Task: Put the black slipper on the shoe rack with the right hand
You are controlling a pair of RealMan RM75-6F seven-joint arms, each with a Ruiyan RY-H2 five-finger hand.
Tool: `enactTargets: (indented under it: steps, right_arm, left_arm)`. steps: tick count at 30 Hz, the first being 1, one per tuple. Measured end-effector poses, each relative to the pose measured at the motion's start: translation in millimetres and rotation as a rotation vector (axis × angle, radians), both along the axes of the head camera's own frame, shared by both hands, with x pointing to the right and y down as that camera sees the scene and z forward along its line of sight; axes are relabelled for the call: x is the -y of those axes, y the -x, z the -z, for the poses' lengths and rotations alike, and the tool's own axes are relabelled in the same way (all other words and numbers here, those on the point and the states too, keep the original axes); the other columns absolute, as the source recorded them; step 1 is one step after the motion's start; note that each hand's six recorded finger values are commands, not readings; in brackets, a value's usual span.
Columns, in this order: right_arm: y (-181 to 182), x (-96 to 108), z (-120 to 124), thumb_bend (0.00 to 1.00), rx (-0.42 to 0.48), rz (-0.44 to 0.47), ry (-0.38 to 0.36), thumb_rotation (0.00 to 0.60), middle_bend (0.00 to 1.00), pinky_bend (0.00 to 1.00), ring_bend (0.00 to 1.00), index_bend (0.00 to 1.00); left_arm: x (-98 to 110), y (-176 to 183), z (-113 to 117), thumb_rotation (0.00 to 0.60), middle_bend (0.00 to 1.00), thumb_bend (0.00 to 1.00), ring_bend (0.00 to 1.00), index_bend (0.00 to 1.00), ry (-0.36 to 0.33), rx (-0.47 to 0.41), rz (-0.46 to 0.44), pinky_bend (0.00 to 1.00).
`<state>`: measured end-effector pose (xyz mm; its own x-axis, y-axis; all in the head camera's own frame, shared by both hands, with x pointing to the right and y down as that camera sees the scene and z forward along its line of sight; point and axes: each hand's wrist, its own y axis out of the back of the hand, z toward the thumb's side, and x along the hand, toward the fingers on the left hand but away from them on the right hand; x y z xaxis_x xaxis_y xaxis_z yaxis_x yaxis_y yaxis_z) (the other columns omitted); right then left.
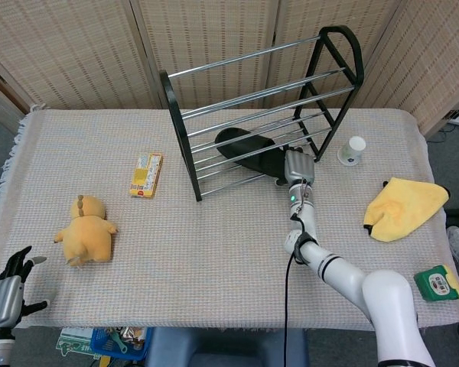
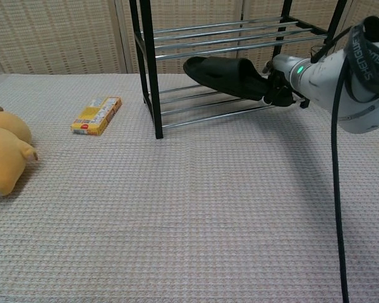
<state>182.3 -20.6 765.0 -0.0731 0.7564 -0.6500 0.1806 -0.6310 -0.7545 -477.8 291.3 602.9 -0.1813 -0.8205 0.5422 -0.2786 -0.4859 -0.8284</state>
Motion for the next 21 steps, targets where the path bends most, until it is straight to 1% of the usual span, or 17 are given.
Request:
enactTargets:
  steps: [3,7,13,19,20,21]
  right_arm:
    - [6.5,-1.0,-4.0,0.46,0.019,0.005,0.01,0.6,0.1,0.31,0.06,0.0]
    - [14.0,-1.4,-5.8,0.46,0.059,0.015,0.015,0.6,0.07,0.26,0.01,0.0]
    - [18.6,1.8,-1.1,0.46,0.102,0.05,-0.005,0.6,0.06,0.22,0.0,0.0]
    - [7.4,-2.4,1.1,0.46,0.155,0.048,-0.002,0.6,0.06,0.21,0.0,0.0]
    - [5.4,-3.4,1.1,0.45,0.159,0.05,0.0,0.6,0.06,0.21,0.0,0.0]
    - [3.7,-4.3,1.2,0.4,0.161,0.053,0.0,0.6,0.06,0.21,0.0,0.0]
  left_arm:
    - [-1.5,1.1,-0.1,0.6,0.08,0.23,0.04,0.27,0.006,0.004,0.002,0.24]
    - [-1.9,-0.1,-0.9,0.6,0.08,0.23,0.04,0.27,0.01,0.002,0.001,0.24]
    - [-1.5,-1.2,-1.9,0.6,0.08,0.23,0.04,0.27,0.012,0.003,-0.003,0.24]
    - [-0.6,-4.9,-3.9,0.6,0.08,0.23,0.04,0.27,0.016,-0.003,-0.015,0.24]
    - [-0.4,-5.2,-4.0,0.6,0.08,0.23,0.04,0.27,0.016,-0.003,-0.017,0.24]
    - [0.0,-5.4,-3.9,0.6,0.08,0.23,0.04,0.27,0.017,-0.003,-0.019,0.24]
